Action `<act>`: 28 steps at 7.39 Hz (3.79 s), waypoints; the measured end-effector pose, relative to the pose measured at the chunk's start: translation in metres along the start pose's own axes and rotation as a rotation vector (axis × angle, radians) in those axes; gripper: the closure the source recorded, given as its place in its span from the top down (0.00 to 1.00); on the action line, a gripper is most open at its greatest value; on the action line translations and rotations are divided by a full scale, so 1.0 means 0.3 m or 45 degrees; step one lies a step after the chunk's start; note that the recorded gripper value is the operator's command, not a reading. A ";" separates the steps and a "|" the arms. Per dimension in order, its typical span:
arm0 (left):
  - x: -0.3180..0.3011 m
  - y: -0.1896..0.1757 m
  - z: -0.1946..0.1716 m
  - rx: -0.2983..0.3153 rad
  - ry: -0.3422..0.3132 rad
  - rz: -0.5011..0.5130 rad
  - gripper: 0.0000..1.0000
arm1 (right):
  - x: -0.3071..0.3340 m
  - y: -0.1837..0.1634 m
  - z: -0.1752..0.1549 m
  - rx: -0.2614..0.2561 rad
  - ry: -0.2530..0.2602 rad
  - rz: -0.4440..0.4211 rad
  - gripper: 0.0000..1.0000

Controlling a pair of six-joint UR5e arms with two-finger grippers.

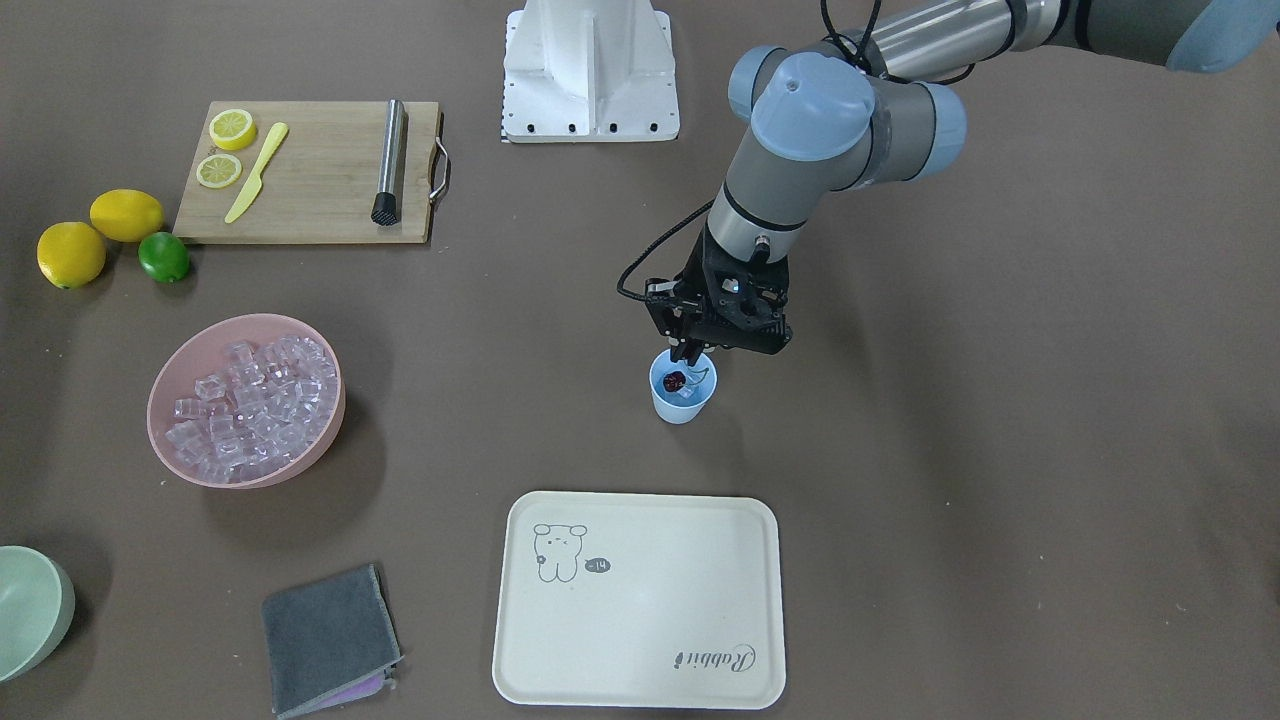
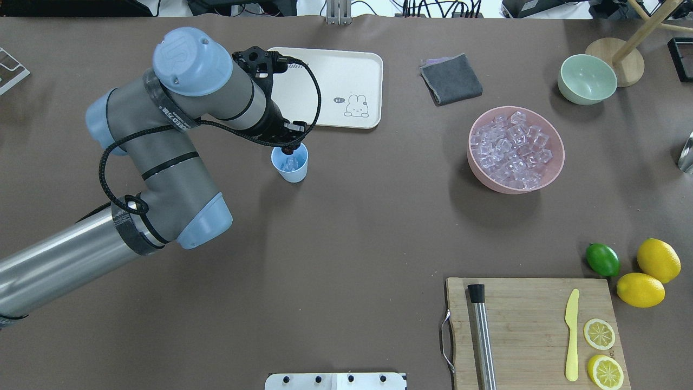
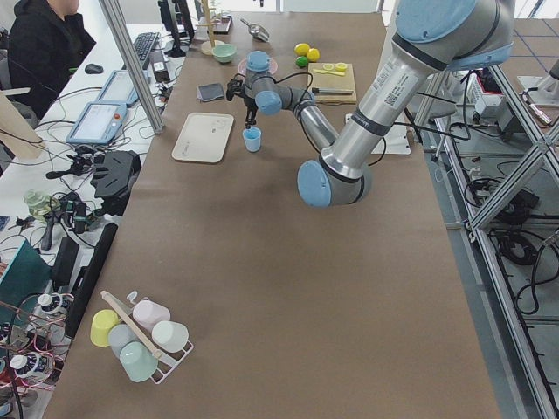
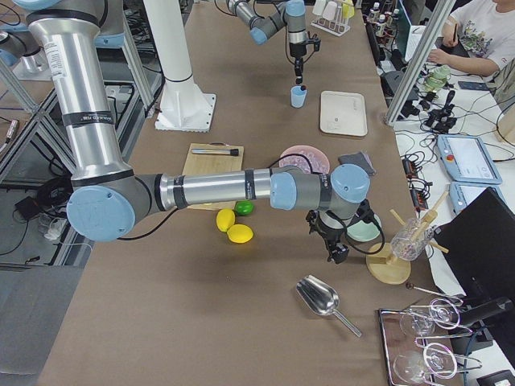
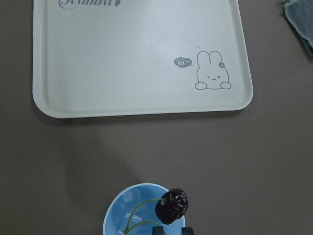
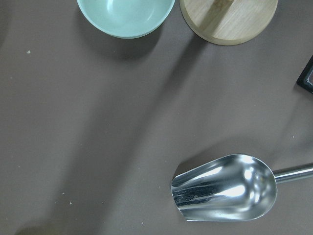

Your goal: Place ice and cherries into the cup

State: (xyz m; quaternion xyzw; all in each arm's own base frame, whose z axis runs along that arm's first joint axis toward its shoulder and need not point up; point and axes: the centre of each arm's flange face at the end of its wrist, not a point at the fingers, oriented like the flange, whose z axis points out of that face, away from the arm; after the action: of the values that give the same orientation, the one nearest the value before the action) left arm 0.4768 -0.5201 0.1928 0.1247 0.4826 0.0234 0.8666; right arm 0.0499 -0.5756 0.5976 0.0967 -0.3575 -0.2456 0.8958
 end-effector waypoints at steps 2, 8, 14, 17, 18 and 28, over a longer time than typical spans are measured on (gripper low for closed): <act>0.001 0.016 0.016 -0.006 -0.005 0.011 0.97 | 0.002 0.013 0.008 -0.004 -0.001 -0.004 0.99; -0.640 -0.183 -0.105 0.000 -0.201 0.151 0.97 | 0.007 0.028 0.018 -0.009 -0.005 0.010 0.99; -1.799 -0.210 -0.702 -0.074 -0.137 0.147 0.98 | 0.012 0.063 0.041 -0.021 -0.009 0.024 0.99; -1.834 -0.181 -0.758 -0.032 -0.222 0.112 0.98 | 0.006 0.044 0.027 -0.012 -0.003 0.017 0.99; -1.843 -0.183 -0.762 -0.026 -0.249 0.108 0.98 | 0.004 0.041 0.024 -0.010 -0.002 0.015 0.99; -1.968 0.019 -0.812 -0.076 -0.319 0.009 0.98 | -0.023 -0.003 -0.029 0.032 0.025 -0.023 0.99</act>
State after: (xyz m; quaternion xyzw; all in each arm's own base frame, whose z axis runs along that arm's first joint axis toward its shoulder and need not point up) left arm -0.0426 -0.5624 0.5618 0.1026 0.3691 0.0248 0.9234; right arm 0.0512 -0.5727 0.5869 0.1136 -0.3507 -0.2481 0.8959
